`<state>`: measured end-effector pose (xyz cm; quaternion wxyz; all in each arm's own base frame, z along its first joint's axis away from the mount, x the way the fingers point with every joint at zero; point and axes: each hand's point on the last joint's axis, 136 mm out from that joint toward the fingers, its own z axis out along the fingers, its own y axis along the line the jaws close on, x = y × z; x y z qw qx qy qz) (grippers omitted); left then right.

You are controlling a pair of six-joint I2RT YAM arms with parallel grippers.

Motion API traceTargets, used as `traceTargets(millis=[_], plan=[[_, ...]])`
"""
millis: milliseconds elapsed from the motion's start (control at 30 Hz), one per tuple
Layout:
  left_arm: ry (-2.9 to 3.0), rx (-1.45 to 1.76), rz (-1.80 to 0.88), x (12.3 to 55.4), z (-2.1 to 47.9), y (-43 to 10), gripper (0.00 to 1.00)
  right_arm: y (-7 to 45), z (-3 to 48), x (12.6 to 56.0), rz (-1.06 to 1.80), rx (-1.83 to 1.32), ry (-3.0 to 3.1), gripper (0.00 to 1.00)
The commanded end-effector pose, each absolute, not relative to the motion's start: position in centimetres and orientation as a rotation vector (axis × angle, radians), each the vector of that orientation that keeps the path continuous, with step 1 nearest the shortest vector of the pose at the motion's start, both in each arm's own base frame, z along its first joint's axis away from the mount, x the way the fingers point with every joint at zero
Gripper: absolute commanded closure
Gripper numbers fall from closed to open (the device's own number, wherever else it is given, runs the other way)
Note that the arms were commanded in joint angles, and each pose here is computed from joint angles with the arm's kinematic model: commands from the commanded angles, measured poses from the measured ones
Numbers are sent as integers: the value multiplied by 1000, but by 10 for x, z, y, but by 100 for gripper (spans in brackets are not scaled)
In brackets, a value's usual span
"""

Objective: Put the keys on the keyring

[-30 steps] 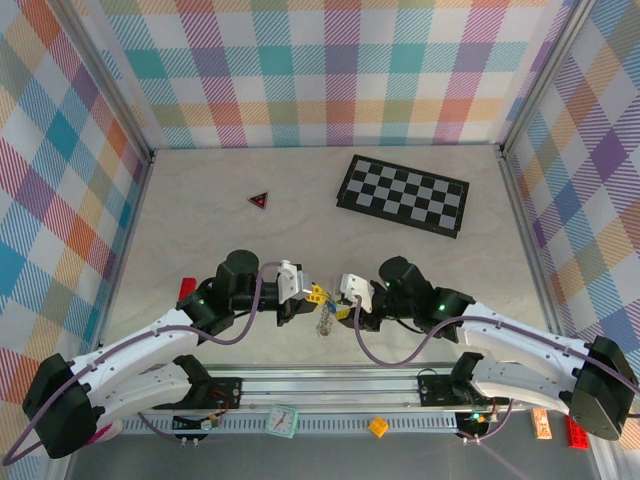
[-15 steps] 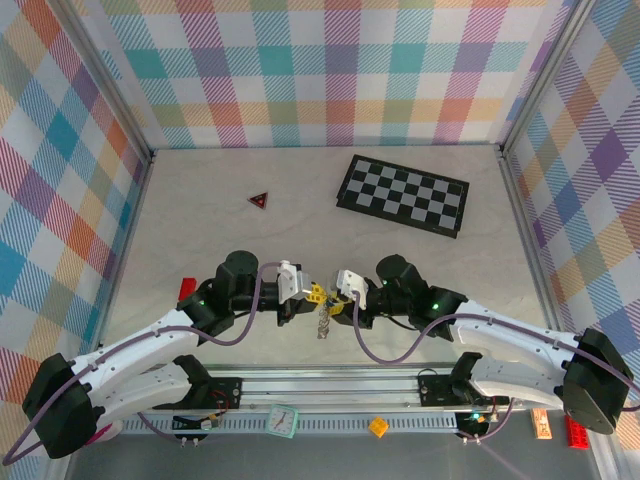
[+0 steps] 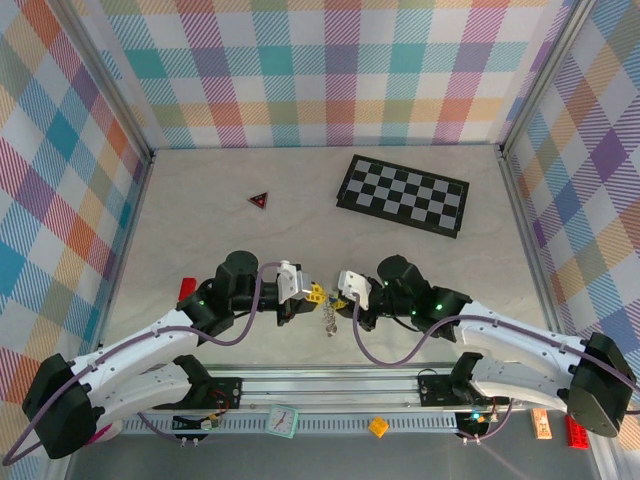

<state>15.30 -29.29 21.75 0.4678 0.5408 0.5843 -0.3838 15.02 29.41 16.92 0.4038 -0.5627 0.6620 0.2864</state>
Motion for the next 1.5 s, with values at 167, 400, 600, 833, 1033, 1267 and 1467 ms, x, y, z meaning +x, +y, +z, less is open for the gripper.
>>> traceTargets(millis=[167, 400, 600, 833, 1033, 1267, 1467], plan=[[1419, 1376, -887, 153, 221, -293, 100, 286, 195, 154, 635, -1428, 1645, 100], [1449, 1384, -884, 156, 217, -295, 85, 291, 212, 156, 647, -1422, 1617, 100], [1440, 1350, -866, 158, 222, -293, 69, 287, 221, 159, 603, -1423, 1618, 100], [1485, 1070, -651, 195, 238, -266, 67, 285, 223, 163, 556, -1443, 1626, 100], [1618, 625, -187, 251, 251, -183, 61, 332, 248, 164, 742, -1457, 1531, 100], [1588, 83, 81, 256, 289, -79, 47, 398, 266, 175, 887, -1438, 1414, 100], [1597, -32, 72, 251, 275, -54, 42, 393, 205, 206, 745, -1463, 1576, 100]])
